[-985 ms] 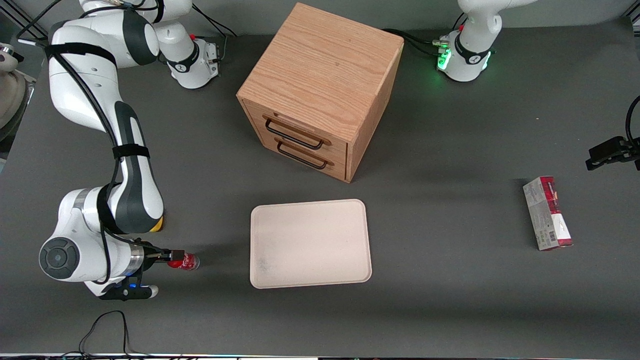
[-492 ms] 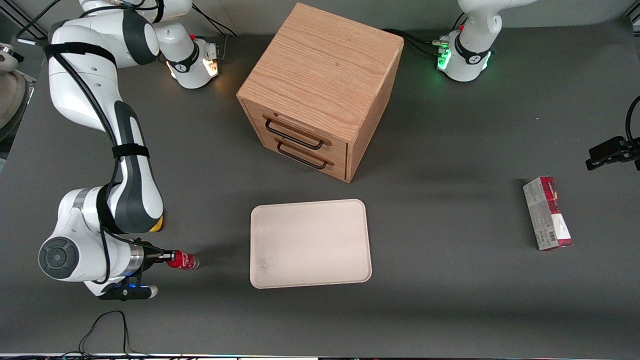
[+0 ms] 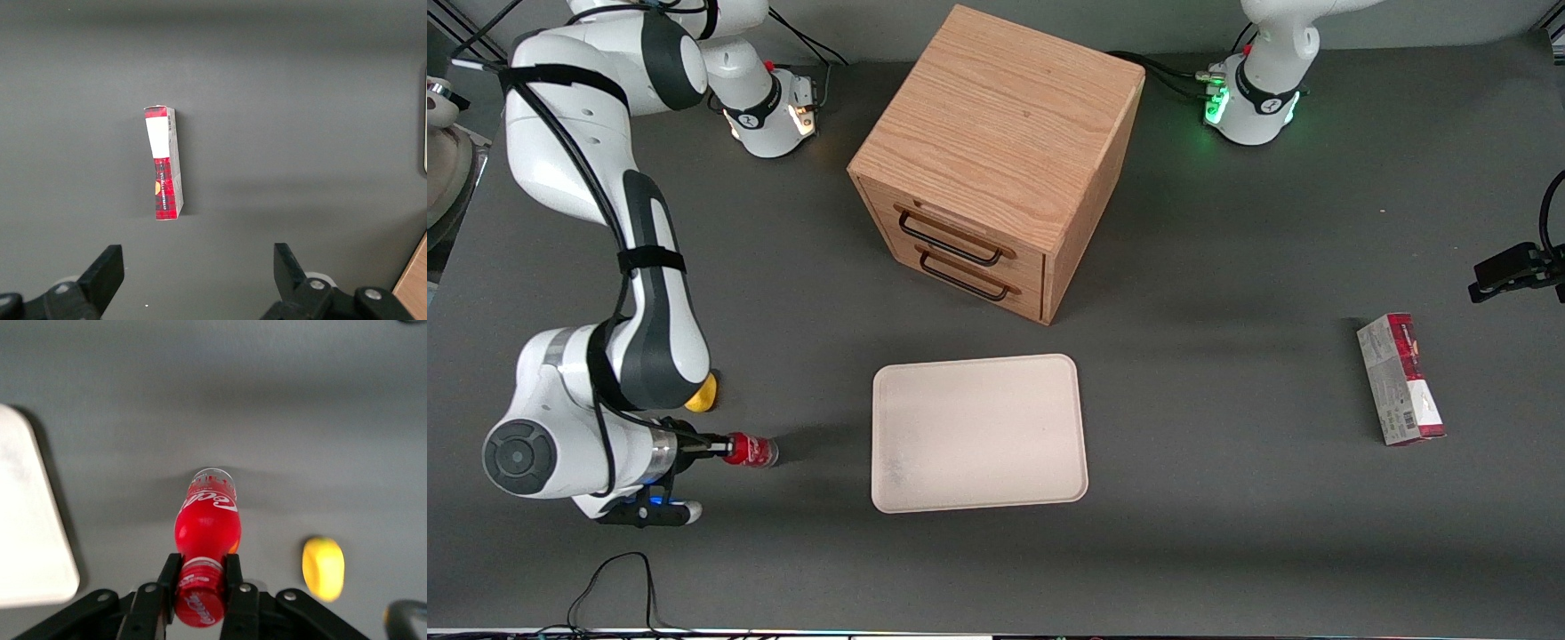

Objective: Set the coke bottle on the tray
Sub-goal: 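Lift the held bottle and carry it toward the white tray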

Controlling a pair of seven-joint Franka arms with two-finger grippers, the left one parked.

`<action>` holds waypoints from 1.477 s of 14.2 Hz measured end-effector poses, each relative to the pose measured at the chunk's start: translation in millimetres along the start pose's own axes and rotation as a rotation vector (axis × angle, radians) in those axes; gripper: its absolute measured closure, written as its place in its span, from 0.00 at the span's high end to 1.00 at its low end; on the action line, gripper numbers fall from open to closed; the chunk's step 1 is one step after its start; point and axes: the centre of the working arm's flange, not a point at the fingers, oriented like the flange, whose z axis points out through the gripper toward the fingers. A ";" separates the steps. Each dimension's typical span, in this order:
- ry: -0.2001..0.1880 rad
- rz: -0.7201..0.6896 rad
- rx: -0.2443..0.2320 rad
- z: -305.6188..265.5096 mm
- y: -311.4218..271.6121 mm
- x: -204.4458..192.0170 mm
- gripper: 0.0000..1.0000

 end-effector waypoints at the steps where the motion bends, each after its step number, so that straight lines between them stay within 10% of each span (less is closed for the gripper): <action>1: -0.018 0.000 0.000 -16.0 1.3 -9.1 0.31; 11: -0.082 -0.040 0.028 -184.5 33.5 -150.9 0.31; 21: -0.050 0.108 0.003 -163.3 -88.4 -173.9 0.31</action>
